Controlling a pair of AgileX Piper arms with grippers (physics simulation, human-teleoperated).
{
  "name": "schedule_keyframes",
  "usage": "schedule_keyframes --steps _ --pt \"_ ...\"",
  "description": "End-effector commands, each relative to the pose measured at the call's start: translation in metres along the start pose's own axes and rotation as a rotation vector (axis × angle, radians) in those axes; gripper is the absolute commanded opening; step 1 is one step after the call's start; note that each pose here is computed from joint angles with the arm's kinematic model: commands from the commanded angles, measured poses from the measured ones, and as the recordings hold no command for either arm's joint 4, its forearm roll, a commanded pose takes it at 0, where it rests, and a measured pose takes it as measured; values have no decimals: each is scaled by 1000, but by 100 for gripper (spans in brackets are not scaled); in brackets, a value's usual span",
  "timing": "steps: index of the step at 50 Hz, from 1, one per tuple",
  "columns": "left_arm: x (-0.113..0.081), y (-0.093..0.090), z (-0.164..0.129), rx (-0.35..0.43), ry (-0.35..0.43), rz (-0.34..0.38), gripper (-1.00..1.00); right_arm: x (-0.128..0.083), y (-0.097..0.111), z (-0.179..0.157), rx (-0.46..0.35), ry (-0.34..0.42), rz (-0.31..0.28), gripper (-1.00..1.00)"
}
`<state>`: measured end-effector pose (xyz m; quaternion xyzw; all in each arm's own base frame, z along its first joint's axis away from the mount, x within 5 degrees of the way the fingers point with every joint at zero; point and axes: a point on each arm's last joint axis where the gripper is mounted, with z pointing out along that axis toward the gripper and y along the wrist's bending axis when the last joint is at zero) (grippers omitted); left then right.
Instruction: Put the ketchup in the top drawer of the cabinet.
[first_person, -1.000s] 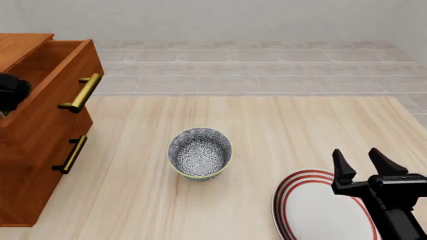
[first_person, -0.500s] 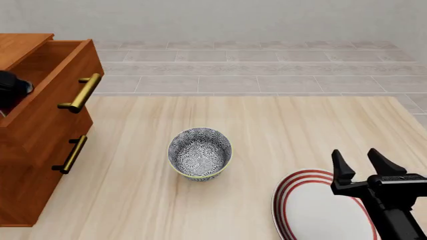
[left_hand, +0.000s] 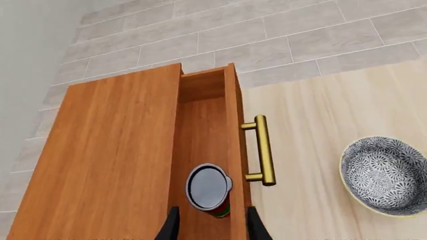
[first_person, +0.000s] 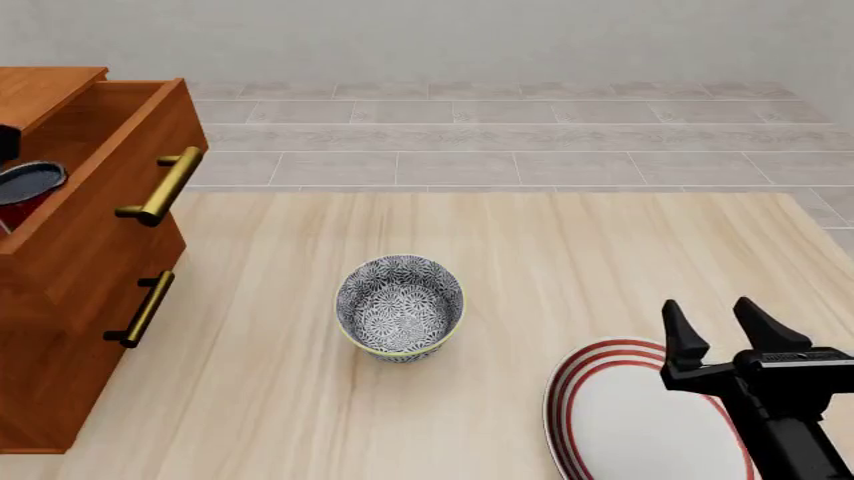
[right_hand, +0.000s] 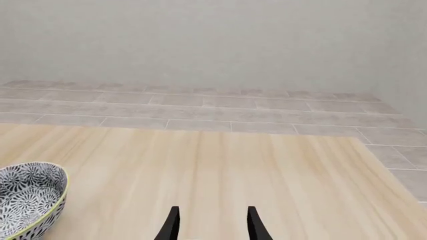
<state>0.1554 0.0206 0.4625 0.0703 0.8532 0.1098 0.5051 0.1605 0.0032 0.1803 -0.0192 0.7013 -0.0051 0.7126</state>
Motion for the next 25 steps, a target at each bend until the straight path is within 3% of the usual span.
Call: schedule_keyframes --steps 1,5,25 --pt "-6 -5 -30 27 -55 21 100 0 0 0 -1 0 1 100" --pt "-3 -9 -34 49 -62 36 100 0 1 0 -4 2 2 100" --pt "-22 -21 -58 174 -159 85 100 1 0 0 -3 4 5 100"
